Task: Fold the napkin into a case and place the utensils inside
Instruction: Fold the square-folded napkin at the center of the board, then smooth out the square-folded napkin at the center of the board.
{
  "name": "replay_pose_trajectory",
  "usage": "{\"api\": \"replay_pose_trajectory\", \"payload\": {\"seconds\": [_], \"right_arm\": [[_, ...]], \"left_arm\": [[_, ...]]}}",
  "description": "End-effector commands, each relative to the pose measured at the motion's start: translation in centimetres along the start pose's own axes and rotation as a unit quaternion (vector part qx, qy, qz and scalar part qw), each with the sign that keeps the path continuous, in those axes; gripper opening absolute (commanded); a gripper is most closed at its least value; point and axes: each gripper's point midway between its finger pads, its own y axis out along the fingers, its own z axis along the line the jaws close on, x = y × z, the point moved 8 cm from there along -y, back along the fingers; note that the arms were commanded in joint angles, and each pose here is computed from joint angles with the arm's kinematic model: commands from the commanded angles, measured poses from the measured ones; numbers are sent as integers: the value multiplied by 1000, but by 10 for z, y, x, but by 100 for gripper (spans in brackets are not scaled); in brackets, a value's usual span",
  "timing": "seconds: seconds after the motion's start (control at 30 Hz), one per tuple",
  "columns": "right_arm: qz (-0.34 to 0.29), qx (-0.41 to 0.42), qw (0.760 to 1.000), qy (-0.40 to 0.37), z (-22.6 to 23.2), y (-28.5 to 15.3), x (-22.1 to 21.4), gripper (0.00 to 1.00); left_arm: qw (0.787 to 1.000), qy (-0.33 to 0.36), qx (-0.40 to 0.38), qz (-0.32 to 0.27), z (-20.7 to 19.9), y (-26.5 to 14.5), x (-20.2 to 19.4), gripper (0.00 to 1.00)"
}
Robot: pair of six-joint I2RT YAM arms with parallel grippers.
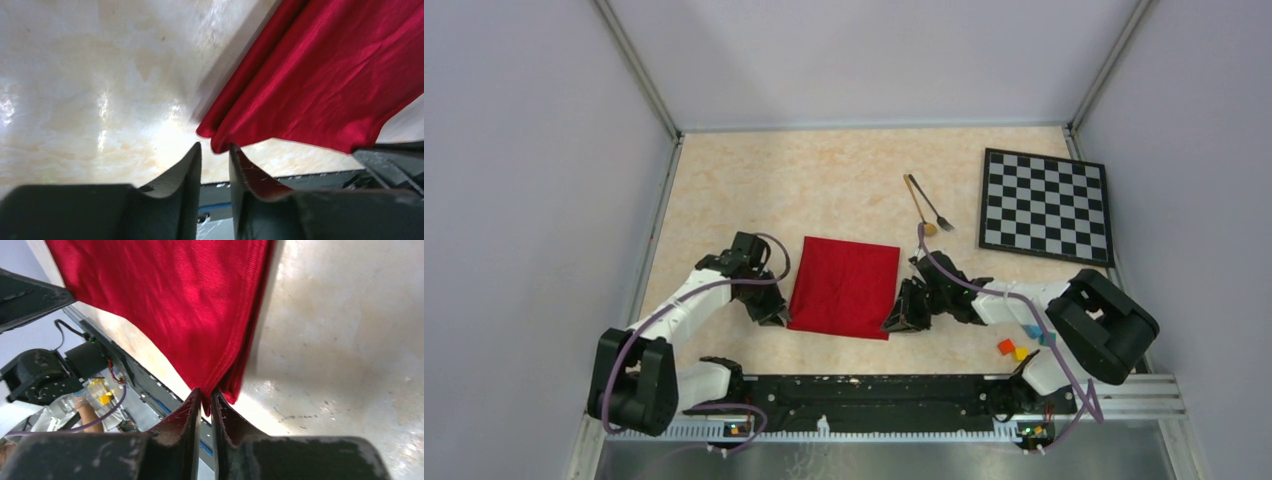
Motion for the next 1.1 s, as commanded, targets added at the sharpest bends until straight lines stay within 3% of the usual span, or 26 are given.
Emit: {"api": "replay_pose_trajectory", "payload": {"seconds": [0.0, 0.1, 0.17, 0.23, 0.33, 0.47, 0.5, 0.67, 0.87, 0.97, 1.07], "right_arm": [[-2, -8, 999, -34, 2, -11, -2, 20], [7, -43, 996, -72, 1, -29, -6, 35], [-5, -47, 994, -103, 6, -41, -5, 43], [-21, -21, 992, -125, 19, -44, 2, 46], [-3, 43, 991, -130, 43, -29, 13, 42], [7, 76, 990, -120, 48, -2, 24, 33], [9, 73, 991, -116, 43, 3, 23, 31], [9, 69, 989, -134, 25, 14, 17, 31], [-46, 140, 973, -175, 88, 24, 55, 50], [-43, 188, 969, -154, 113, 51, 76, 50], [-38, 229, 964, -130, 134, 76, 90, 42]], "left_arm": [[1000, 8, 1, 5, 0, -16, -7, 36], [999, 26, -15, -14, -4, -38, -9, 47], [997, 56, -41, -36, -8, -50, -8, 46], [990, 81, -99, -57, -20, -55, -4, 41], [983, 81, -159, -51, -38, -49, 4, 25], [993, 52, -105, -21, -33, -17, 15, 1], [995, 45, -88, -14, -28, -8, 15, 0], [999, 8, -31, -12, -4, 17, 7, 0], [1000, -22, -11, -10, 11, 31, -4, 0], [999, -34, 1, -1, 15, 36, -6, 0], [999, -38, 8, 0, 17, 38, -7, 0]]}}
